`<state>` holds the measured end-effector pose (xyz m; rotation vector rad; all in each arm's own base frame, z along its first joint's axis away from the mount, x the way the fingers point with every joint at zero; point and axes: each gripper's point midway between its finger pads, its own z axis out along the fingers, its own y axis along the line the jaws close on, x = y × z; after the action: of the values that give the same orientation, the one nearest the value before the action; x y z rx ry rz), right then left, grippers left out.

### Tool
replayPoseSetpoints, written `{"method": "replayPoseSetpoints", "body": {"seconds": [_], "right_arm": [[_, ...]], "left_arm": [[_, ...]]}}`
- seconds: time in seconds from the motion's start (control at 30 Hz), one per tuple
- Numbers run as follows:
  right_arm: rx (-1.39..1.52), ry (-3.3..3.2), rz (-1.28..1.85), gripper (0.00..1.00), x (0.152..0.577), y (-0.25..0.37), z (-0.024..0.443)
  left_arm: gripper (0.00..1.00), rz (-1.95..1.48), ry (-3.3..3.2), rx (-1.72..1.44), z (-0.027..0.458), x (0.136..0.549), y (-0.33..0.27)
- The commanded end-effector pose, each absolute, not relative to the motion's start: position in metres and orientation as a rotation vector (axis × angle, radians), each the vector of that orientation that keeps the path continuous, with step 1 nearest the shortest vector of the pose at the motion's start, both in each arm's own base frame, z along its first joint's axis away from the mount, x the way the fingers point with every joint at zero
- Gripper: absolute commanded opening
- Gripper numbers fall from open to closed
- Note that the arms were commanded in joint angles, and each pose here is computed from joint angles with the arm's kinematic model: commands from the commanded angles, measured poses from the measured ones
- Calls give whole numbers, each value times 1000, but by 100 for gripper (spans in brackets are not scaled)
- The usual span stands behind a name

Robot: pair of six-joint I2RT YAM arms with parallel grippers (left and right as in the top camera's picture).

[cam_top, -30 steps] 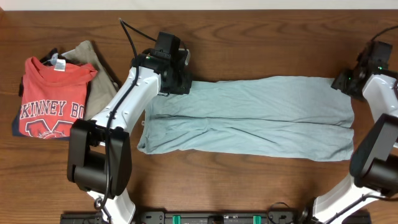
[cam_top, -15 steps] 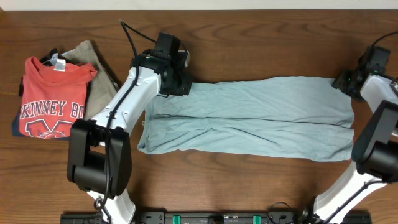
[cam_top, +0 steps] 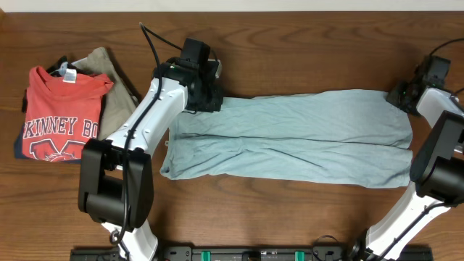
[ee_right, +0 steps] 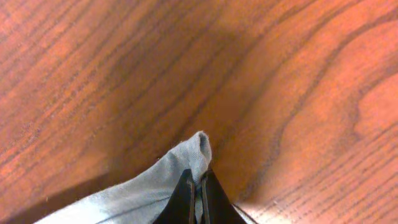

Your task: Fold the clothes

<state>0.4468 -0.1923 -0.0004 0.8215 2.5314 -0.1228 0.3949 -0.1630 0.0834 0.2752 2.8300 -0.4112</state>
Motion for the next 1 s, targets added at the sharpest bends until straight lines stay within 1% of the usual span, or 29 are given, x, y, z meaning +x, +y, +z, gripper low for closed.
{"method": "replayPoseSetpoints", "body": {"seconds": [0.0,0.13,0.23,0.33,0.43,0.6,0.73,0.83,0.97], "right_arm": [[868,2574,-122,1,432,-197,-8],[876,2528,-131,1,430,-204,22],[866,2483,-135,1,427,-204,56],[860,2468,-132,1,418,-199,86],[868,2507,-130,1,397,-190,103],[893,2627,-127,1,358,-173,112],[893,2749,-139,1,331,-163,106],[911,2797,-171,1,318,-162,104],[923,2838,-179,1,308,-159,102]], "left_arm": [[6,-425,2780,254,105,400,-161],[6,-433,2684,241,138,406,-156],[6,-438,2630,233,162,404,-152],[6,-438,2618,232,176,395,-149],[6,-432,2657,229,180,379,-144],[6,-401,2795,217,172,345,-133],[6,-267,2897,184,166,321,-111],[6,-243,2913,168,172,312,-103],[6,-254,2857,167,191,306,-100]]}}
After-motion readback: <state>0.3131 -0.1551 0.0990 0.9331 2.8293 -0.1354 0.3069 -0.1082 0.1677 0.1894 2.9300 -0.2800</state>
